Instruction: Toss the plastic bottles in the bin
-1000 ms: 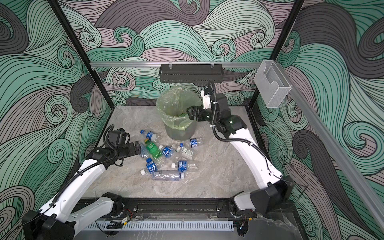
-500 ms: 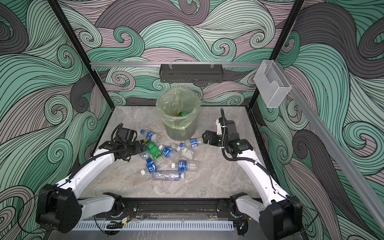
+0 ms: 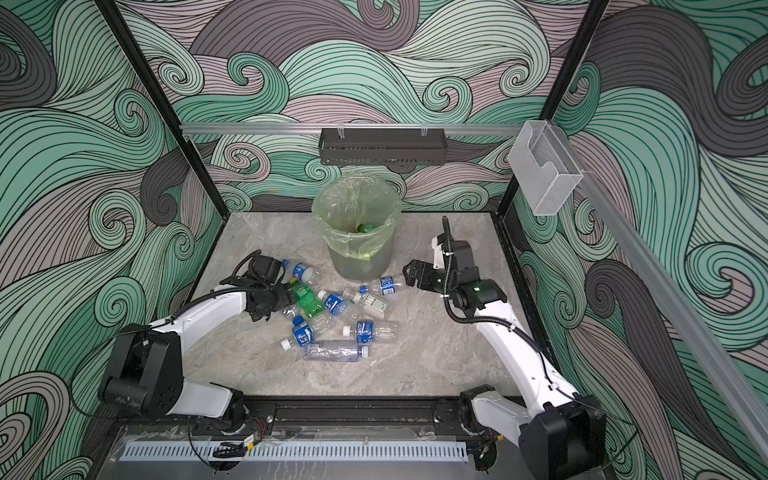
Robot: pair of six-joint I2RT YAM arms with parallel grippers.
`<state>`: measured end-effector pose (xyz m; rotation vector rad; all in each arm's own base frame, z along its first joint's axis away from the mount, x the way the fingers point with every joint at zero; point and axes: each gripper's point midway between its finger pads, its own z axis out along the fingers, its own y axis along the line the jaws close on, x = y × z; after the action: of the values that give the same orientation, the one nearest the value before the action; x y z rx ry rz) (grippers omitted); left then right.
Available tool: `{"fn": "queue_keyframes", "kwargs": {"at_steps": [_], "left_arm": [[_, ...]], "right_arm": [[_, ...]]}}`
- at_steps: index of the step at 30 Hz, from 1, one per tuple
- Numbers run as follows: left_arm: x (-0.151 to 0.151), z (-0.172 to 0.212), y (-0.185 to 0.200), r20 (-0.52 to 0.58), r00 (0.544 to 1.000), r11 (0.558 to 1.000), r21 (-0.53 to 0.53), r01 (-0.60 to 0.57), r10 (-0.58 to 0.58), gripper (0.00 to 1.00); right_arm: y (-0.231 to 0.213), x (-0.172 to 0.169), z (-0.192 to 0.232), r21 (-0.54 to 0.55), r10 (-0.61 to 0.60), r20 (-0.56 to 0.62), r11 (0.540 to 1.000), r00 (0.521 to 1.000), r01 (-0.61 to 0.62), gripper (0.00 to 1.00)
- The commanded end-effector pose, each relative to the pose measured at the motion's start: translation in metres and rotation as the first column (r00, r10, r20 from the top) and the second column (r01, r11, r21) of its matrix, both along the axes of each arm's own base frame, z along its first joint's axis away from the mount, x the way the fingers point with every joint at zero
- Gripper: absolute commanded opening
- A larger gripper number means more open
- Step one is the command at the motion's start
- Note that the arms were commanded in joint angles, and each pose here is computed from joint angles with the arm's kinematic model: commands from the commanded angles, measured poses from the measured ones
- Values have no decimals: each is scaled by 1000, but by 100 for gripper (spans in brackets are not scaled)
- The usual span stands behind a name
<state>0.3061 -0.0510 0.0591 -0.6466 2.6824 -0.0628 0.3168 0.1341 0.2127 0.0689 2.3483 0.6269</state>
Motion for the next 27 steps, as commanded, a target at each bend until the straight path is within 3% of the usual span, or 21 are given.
{"fn": "queue_keyframes", "kwargs": {"at_steps": [1, 6, 14, 19, 27], "left_arm": [[10, -4, 3, 3, 1000, 1000, 9, -29, 29, 89], [10, -15, 3, -14, 1000, 1000, 8, -20, 20, 85], [3, -26, 7, -50, 999, 1000, 3, -8, 8, 68], [-6, -33, 10, -64, 998, 1000, 3, -7, 8, 64], [-16, -27, 12, -58, 998, 1000, 3, 13, -13, 51]], "right_arm": [[1, 2, 3, 19, -7, 6, 1000, 1000, 7, 94], [1, 4, 3, 21, -7, 6, 1000, 1000, 7, 94], [3, 8, -1, 34, -11, -5, 999, 1000, 11, 93], [4, 9, -3, 33, -11, -14, 999, 1000, 12, 93], [3, 7, -9, 30, -17, -30, 999, 999, 18, 92]]}}
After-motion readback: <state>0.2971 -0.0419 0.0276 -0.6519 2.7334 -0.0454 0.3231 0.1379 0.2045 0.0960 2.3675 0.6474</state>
